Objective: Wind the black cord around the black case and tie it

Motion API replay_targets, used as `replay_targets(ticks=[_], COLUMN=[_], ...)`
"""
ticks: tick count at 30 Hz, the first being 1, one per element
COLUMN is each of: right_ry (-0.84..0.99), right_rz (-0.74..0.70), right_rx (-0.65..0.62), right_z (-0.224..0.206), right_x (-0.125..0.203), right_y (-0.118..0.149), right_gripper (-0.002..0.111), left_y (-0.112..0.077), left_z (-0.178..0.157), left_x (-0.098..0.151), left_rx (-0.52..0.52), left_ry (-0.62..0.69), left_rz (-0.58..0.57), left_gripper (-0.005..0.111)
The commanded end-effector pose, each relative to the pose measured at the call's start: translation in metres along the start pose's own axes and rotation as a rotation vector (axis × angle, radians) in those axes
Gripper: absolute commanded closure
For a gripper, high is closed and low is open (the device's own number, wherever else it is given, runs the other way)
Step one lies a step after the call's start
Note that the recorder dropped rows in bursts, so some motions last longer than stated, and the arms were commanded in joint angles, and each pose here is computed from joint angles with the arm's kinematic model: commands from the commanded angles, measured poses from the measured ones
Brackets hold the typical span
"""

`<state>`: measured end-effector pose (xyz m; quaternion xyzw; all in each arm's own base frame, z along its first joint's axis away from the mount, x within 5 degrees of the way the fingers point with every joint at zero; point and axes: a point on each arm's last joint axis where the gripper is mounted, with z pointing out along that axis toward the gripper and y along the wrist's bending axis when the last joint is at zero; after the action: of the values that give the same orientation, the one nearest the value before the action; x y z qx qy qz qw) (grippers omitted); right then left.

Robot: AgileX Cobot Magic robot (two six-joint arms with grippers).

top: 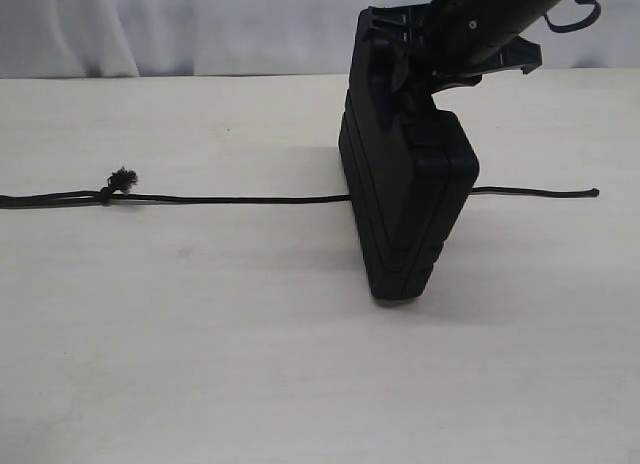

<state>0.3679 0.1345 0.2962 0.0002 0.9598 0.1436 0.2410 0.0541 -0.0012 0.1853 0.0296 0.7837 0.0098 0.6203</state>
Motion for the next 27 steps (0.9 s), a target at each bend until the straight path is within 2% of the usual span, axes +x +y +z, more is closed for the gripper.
replay_targets(ticks=[1, 4, 6, 8, 12, 17, 19, 21, 24, 27], right_ry=[0.041, 0.039, 0.039, 0.039, 0.039, 0.039, 0.039, 0.039, 0.039, 0.039], right_rz=[0.02, 0.02, 0.02, 0.02, 0.02, 0.02, 0.02, 0.02, 0.02, 0.02], right_rx=[-0.006, -0.007, -0.007, -0.007, -0.007, -0.007, -0.007, -0.007, -0.007, -0.007], right_z=[0.0, 0.0, 0.0, 0.0, 0.0, 0.0, 0.0, 0.0, 0.0, 0.0], right_x=[0.005, 0.004, 0.004, 0.004, 0.004, 0.004, 0.004, 0.004, 0.004, 0.004], right_y=[0.002, 0.002, 0.002, 0.002, 0.002, 0.002, 0.002, 0.002, 0.002, 0.002], right_gripper=[0.104, 0.104, 0.104, 0.104, 0.104, 0.104, 0.104, 0.104, 0.104, 0.104], left_y=[0.0, 0.0, 0.001, 0.002, 0.002, 0.008, 0.01, 0.01, 0.012, 0.012], left_z=[0.0, 0.0, 0.0, 0.0, -0.006, -0.026, -0.034, -0.037, -0.04, -0.043], left_x=[0.0, 0.0, -0.002, -0.01, -0.033, -0.063, -0.069, -0.072, -0.073, -0.079], left_rx=[0.003, 0.003, -0.014, -0.022, -0.008, -0.051, -0.025, 0.024, 0.057, 0.062], left_ry=[-0.012, -0.012, -0.03, -0.116, -0.383, -0.781, -0.893, -0.943, -0.979, -0.997], left_rz=[0.0, 0.0, 0.079, 0.093, -0.079, -0.124, -0.205, -0.309, -0.395, -0.39], left_gripper=[0.107, 0.107, 0.107, 0.107, 0.107, 0.107, 0.107, 0.107, 0.107, 0.107])
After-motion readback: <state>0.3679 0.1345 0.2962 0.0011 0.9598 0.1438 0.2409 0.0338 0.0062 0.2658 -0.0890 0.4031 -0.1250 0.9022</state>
